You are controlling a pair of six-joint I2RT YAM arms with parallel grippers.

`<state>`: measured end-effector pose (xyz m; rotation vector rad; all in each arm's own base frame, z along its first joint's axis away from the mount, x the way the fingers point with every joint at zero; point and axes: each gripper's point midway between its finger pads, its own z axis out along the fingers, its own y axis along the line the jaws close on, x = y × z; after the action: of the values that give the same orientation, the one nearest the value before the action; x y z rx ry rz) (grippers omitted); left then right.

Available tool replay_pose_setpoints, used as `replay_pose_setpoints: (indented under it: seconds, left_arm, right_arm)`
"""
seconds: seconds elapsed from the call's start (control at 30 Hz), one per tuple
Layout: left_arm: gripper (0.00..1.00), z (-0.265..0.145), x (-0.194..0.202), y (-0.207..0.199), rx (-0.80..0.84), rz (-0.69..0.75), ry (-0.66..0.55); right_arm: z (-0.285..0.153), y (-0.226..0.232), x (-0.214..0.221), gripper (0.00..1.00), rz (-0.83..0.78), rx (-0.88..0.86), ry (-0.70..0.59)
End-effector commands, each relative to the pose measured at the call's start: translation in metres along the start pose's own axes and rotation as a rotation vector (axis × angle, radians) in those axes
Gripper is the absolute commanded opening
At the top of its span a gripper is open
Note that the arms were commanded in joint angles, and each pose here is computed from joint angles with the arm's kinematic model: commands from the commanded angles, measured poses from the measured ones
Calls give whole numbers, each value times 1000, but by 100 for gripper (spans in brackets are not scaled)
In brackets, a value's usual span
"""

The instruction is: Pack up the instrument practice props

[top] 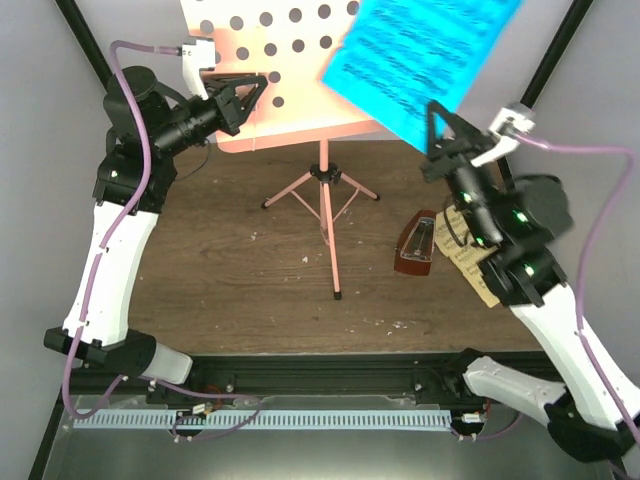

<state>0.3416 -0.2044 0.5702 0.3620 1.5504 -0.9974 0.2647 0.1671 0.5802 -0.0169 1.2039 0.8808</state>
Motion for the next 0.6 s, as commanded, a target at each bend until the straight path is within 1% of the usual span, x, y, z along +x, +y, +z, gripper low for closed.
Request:
replay_pose_setpoints:
  seconds: [0.0, 0.1, 0.13, 0.4, 0.5, 0.57]
  left_arm:
    - [0, -5, -6, 3, -43, 23, -25]
    - [0, -4, -5, 8, -71, 18, -21]
    - [3, -4, -5, 9, -76, 17, -19]
    - [36, -7, 1, 9, -70, 19, -16]
    - [51, -19, 5, -2, -41, 27, -21]
    - [59, -27, 18, -5, -25, 30, -6]
  right_arm:
    - [-42, -20, -36, 1, -90, 141, -134]
    - [-64, -31, -33, 1, -91, 182, -132]
    - [-70, -33, -31, 1, -89, 188, -127]
    - [-102, -33, -23, 1, -55, 164, -69]
    - [-113, -48, -12, 1, -71, 238, -23]
    - [-125, -60, -3, 1, -81, 294, 7]
